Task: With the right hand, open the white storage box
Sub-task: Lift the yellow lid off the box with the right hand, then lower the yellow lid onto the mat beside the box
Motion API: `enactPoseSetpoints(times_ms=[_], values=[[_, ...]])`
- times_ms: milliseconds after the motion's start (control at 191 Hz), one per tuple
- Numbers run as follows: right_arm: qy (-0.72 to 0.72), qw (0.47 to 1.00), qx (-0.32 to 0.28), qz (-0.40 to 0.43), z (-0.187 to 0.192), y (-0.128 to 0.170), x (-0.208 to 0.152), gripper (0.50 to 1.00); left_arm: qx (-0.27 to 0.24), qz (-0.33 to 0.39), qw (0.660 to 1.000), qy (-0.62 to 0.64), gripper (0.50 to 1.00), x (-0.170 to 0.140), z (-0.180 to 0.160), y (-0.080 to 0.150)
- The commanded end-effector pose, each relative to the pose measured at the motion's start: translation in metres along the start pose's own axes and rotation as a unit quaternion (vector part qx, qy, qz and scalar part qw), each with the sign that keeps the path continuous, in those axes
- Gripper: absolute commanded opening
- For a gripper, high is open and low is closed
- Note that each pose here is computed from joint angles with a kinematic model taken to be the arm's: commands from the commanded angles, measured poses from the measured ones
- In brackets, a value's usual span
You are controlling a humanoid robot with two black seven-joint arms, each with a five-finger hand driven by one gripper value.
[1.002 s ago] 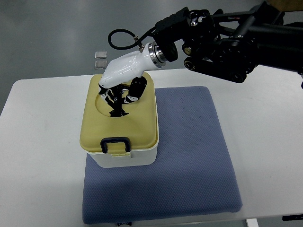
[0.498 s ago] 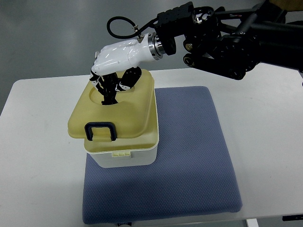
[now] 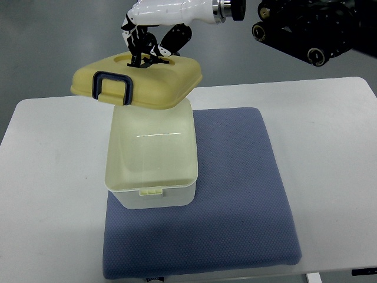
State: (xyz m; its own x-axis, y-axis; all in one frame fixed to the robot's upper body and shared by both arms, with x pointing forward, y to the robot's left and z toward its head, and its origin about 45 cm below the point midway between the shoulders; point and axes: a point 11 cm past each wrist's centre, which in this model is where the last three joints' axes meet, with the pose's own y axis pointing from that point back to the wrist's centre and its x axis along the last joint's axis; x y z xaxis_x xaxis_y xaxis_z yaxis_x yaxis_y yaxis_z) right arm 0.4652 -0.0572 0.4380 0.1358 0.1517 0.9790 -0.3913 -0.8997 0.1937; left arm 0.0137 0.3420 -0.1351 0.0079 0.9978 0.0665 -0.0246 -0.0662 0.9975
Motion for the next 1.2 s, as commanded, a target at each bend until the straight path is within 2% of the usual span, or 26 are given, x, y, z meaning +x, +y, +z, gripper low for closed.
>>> enactPoseSetpoints(times_ms=[0, 304, 462, 608, 850, 939, 1196], values=[[-0.012, 0.999, -0.036, 0.009, 0.02, 0.018, 0.001, 0.5, 0.0, 0.0, 1.0, 0.001, 1.0, 0.0, 0.0, 0.0], [-0.089, 0.981, -0.172, 0.01, 0.089, 0.088, -0.048, 0.5, 0.0, -0.001, 1.0, 0.001, 1.0, -0.001, 0.0, 0.0], [-0.119, 0.964, -0.239, 0.003, 0.112, 0.118, -0.071, 0.5, 0.0, -0.002, 1.0, 0.001, 1.0, -0.001, 0.0, 0.0], [-0.146, 0.949, -0.278, -0.018, 0.125, 0.143, -0.096, 0.5, 0.0, -0.002, 1.0, 0.001, 1.0, -0.001, 0.0, 0.0], [-0.173, 0.934, -0.309, -0.049, 0.135, 0.178, -0.124, 0.5, 0.0, -0.002, 1.0, 0.001, 1.0, -0.001, 0.0, 0.0], [-0.177, 0.932, -0.31, -0.061, 0.134, 0.181, -0.13, 0.5, 0.0, -0.001, 1.0, 0.001, 1.0, -0.001, 0.0, 0.0], [-0.198, 0.921, -0.317, -0.112, 0.129, 0.185, -0.181, 0.5, 0.001, 0.0, 1.0, 0.0, 1.0, 0.0, 0.0, 0.0]])
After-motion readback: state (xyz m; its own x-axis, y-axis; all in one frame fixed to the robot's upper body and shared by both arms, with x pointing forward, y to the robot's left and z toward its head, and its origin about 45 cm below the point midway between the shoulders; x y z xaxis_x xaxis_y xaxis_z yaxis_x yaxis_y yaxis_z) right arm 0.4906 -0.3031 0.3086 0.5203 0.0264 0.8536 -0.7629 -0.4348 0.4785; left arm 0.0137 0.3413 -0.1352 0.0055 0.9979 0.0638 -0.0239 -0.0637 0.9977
